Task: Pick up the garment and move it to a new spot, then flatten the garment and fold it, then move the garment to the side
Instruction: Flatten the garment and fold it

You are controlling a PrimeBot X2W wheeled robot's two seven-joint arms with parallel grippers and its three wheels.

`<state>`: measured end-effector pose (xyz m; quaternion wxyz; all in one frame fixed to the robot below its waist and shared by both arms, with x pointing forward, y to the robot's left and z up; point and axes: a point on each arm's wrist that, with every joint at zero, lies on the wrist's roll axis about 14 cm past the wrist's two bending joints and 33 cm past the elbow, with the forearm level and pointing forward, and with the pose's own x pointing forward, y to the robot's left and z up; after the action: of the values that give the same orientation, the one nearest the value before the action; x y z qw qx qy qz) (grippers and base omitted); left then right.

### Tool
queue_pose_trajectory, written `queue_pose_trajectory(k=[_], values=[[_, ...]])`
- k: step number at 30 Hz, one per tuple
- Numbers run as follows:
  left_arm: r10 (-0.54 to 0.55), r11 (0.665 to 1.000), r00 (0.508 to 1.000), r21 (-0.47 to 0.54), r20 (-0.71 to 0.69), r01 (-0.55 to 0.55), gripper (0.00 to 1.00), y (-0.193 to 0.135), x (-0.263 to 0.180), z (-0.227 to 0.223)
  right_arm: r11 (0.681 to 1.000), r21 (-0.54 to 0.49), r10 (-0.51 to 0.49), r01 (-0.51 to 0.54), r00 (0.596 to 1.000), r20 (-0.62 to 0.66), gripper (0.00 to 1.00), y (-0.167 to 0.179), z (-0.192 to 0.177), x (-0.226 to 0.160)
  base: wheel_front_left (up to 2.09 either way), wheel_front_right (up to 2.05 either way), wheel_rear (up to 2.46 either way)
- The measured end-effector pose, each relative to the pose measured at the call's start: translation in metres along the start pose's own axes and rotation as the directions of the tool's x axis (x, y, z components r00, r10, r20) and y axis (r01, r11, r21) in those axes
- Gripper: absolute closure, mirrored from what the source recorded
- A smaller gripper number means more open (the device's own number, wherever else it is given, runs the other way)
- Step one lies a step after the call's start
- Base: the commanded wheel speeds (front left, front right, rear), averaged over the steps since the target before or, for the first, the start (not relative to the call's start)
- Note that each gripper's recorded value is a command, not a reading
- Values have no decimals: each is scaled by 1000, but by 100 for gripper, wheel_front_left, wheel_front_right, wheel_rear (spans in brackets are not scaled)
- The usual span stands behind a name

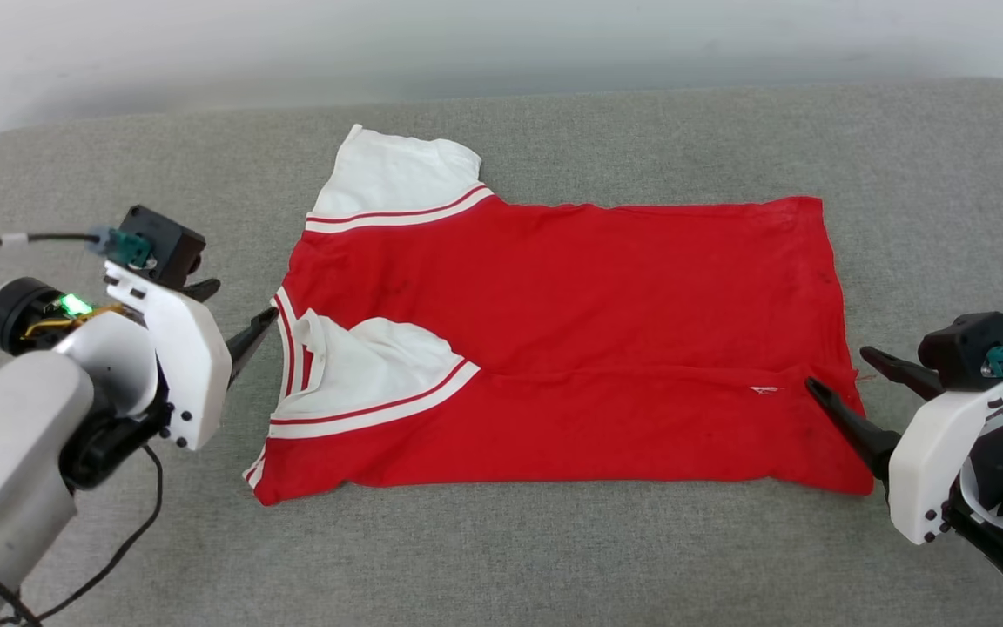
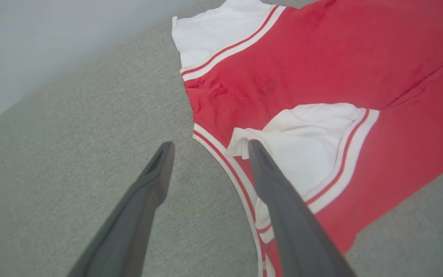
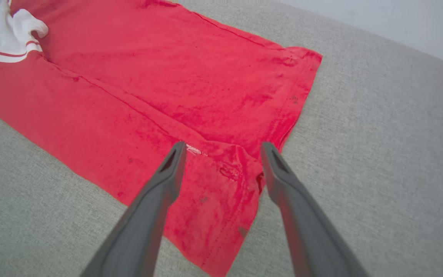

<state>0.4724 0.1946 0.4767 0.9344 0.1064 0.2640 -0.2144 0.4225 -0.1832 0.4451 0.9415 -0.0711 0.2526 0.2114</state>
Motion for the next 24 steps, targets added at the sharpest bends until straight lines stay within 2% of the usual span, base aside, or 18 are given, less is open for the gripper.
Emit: queue_pose_trajectory(k=[6, 13, 24], values=[[-68, 997, 980, 24, -189, 74, 0, -11, -14, -3, 1000, -1, 12, -12, 1000, -2, 0, 5, 2, -1, 0, 0, 0], [-155, 986, 879, -21, -450, 163, 0, -31, -26, -41, 1000, 5, 26, -26, 999, -21, 0, 11, -1, 0, 0, 0, 0], [-211, 977, 744, -110, -634, 184, 0, -45, -15, -105, 999, 35, 35, -32, 996, -83, 0, 11, -19, 7, 0, 0, 0]])
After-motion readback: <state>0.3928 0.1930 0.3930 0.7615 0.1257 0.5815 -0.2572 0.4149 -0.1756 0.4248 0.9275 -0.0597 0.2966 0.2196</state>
